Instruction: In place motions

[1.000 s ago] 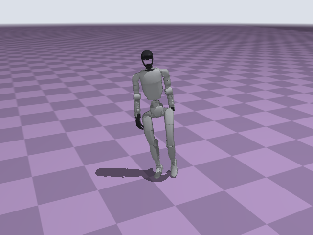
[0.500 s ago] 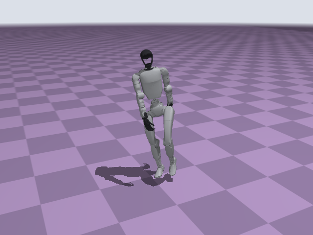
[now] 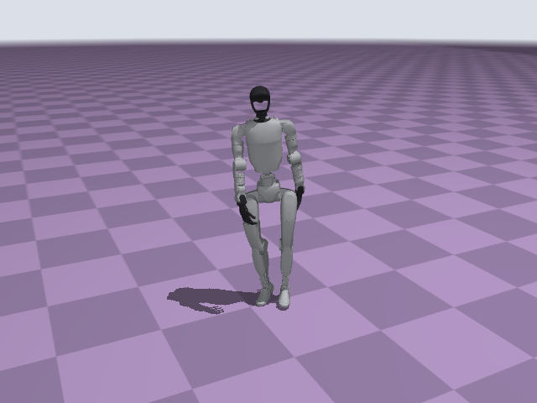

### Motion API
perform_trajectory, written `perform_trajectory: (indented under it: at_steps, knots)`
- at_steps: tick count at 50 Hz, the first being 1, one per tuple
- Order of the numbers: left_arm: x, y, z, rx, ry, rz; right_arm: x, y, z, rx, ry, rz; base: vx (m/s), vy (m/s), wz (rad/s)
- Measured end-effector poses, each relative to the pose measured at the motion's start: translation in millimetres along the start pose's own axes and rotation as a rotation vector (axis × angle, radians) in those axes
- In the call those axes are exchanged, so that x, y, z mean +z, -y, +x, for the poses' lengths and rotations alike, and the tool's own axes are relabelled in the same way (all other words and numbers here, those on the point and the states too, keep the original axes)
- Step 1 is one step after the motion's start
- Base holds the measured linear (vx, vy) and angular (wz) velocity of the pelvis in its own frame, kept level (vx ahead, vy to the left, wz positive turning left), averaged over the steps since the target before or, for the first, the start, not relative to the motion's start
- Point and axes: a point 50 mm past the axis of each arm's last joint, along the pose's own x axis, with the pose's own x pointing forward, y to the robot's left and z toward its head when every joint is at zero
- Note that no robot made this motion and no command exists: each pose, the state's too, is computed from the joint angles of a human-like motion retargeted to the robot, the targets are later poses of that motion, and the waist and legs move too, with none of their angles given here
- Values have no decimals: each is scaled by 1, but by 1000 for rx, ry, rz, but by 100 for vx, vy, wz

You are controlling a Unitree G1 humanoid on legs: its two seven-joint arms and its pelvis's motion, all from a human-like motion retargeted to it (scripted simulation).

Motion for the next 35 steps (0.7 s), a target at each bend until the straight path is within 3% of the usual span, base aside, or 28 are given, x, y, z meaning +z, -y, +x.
perform_trajectory:
  at_steps: [6, 16, 22, 29, 35]
  knots:
    - [-27, 3, 2, -27, -107, -55, -12, -3, 0, 5, 14, -110, -6, 14, -17]
    - [-32, -4, -2, 87, -193, -10, -100, -21, -11, 21, -234, -62, -10, 12, -19]
    - [52, 19, -13, 59, 60, 19, -134, -26, -22, 16, -304, -16, -27, 10, -71]
    - [172, 56, -64, 26, 464, 178, -184, -47, -43, 80, -495, 201, -16, 4, 67]
    - [224, 85, -103, -9, 707, 313, -211, -60, -58, 72, -597, 274, 0, 1, 1]
